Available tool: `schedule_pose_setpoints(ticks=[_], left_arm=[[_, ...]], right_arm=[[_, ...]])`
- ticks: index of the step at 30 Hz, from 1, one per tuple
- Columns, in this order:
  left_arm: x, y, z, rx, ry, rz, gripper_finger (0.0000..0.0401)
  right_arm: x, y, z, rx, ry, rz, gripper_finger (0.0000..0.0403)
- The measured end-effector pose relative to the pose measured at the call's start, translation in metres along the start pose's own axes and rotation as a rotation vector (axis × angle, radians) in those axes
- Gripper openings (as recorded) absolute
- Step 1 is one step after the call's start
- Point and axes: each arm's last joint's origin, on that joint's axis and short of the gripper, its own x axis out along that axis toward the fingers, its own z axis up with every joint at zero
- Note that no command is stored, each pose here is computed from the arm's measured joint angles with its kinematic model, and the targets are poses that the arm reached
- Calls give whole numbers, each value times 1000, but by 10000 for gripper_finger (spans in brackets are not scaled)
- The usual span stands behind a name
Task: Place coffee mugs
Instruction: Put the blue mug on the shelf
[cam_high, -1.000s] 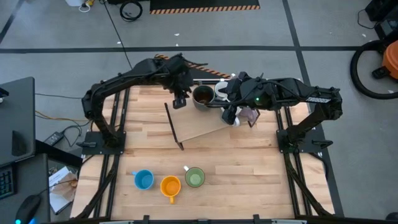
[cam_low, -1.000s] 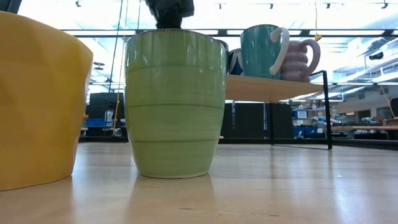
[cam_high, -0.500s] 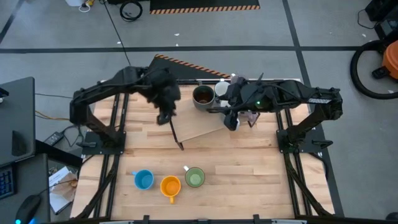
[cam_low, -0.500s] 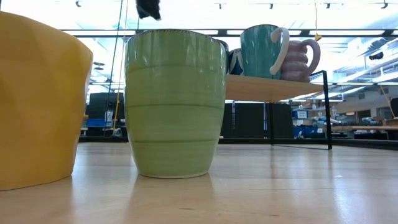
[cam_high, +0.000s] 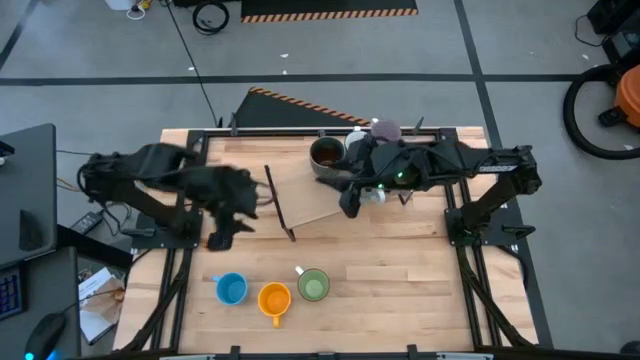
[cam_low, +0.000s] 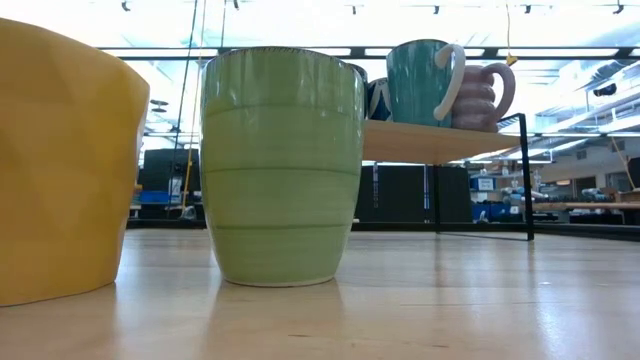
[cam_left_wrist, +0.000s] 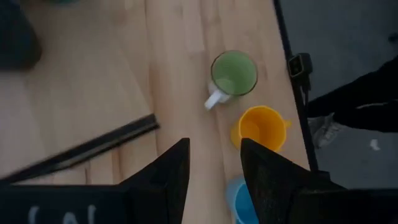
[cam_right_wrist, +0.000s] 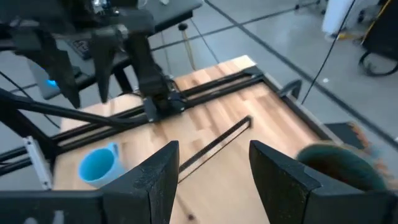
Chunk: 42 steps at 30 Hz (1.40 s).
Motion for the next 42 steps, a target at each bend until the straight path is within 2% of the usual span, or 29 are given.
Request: schedule_pose_setpoints(ticks=[4,7,12,17,24,29,33,42], left_arm=[[1,-20,-12,23,-71,-3,150],[15,-32,-28,-7,-113,-36,150],[45,-46,-58,-148,-98,-88,150],[70,-56,-79,-338,15,-81,150],[101,-64,-98,-634,137,-3,150],[115,-80,-98,-705,187,21,148],[125,-88,-103,-761,269,118,136],[158,-101,-111,-943,362,267,127]], right_arm=[[10,17,-9,47,21,30,201],[12,34,-17,69,35,66,199],[9,55,-29,98,50,69,191],[1,64,-33,122,32,56,186],[-3,68,-37,112,44,50,185],[-3,67,-38,94,48,48,185],[-3,67,-38,75,53,53,185],[-1,67,-38,-84,94,145,185]])
